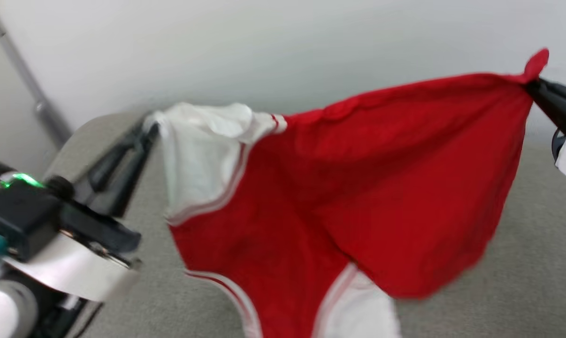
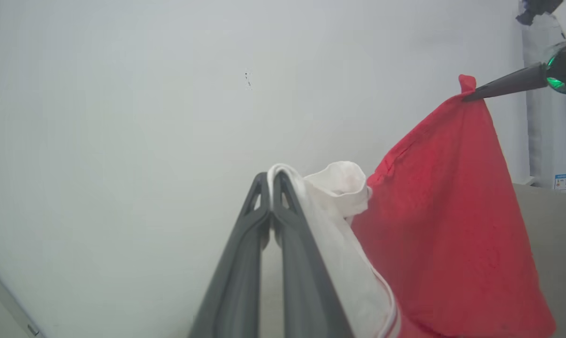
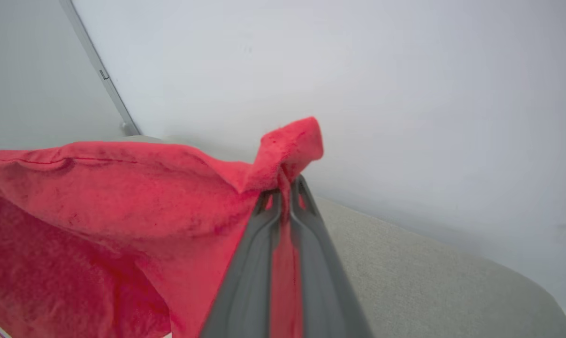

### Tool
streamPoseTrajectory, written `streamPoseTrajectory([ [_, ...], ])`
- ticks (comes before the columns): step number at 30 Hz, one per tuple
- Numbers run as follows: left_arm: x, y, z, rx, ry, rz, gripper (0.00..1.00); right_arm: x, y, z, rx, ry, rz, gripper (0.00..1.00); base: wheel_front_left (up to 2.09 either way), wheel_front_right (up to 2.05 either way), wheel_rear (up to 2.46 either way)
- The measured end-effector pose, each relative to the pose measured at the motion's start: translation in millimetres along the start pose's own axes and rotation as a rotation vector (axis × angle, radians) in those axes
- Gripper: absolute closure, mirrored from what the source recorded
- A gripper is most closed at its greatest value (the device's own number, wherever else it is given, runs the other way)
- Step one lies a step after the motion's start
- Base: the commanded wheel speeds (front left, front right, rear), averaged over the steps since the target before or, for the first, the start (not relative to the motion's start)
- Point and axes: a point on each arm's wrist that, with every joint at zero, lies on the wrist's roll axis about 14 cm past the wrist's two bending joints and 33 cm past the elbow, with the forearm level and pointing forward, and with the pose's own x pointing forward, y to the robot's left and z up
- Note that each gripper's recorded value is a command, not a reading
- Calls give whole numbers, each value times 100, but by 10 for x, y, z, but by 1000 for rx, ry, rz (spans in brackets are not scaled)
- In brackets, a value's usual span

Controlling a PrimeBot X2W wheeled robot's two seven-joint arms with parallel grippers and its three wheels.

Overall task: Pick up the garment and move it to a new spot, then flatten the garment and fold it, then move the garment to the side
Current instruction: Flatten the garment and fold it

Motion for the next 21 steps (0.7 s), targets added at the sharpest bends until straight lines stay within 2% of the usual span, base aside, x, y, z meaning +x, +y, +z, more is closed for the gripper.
streamPoseTrajectory([
  [6,272,134,580,82,-201,-13,100,-417,-50,414,-29,-151,-40,100,0,0,0],
  [13,516,152,1162,97,-414,-45,100,-783,-120,779,-65,-285,-94,100,0,0,0],
  [17,631,209,1396,104,-517,-40,100,-891,-187,955,-73,-350,-124,100,0,0,0],
  [21,805,273,1375,95,-535,-40,100,-900,-282,1026,-65,-379,-152,100,0,0,0],
])
